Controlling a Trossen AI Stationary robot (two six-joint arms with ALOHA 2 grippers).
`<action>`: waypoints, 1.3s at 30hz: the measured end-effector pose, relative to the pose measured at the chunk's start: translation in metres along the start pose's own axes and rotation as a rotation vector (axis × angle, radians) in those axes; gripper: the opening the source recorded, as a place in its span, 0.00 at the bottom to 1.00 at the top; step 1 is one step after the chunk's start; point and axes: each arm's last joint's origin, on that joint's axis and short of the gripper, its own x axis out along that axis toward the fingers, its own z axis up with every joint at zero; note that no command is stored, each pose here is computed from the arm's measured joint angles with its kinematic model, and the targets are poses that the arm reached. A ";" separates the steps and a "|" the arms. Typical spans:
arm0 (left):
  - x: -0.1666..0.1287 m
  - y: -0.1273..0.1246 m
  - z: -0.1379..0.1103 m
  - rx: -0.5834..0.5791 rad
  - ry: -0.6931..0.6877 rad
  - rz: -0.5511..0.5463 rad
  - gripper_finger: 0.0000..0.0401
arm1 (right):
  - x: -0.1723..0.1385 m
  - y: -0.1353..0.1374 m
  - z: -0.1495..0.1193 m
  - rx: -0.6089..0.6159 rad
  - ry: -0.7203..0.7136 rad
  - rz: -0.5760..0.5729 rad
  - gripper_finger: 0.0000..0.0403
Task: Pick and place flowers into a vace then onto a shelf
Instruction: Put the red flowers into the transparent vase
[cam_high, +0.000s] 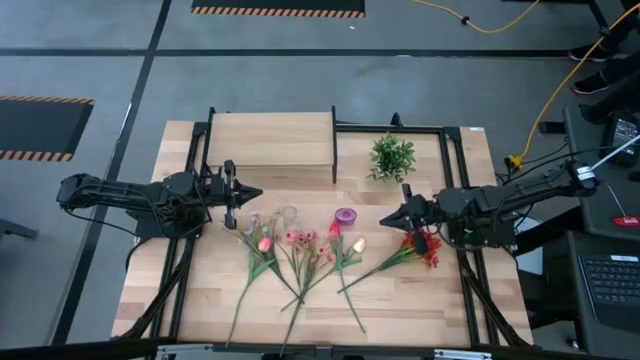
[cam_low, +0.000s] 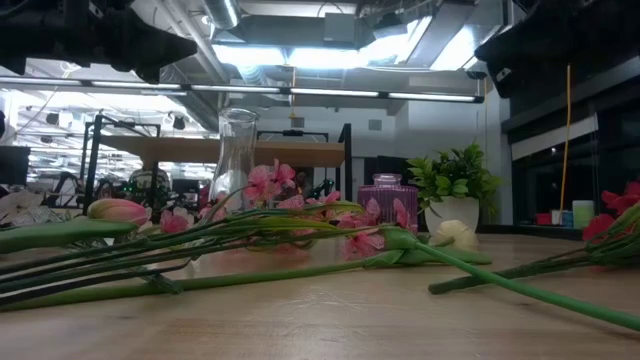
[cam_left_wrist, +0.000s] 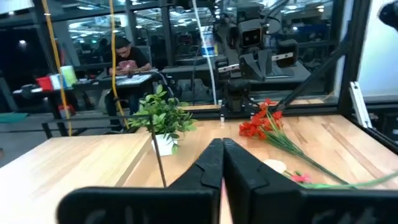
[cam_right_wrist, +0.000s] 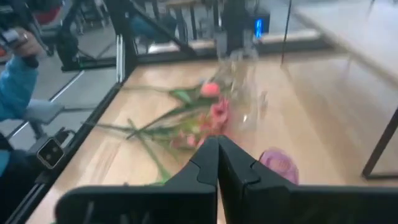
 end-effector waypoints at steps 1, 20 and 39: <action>0.000 0.000 0.000 0.007 0.000 0.000 0.01 | 0.002 0.003 0.001 -0.002 0.015 -0.001 0.01; 0.000 0.000 0.000 0.011 -0.001 -0.011 0.01 | 0.033 0.058 0.045 -0.028 0.301 -0.051 0.01; 0.000 0.000 0.000 0.004 -0.001 -0.012 0.01 | 0.065 0.099 0.039 0.140 0.552 -0.121 0.01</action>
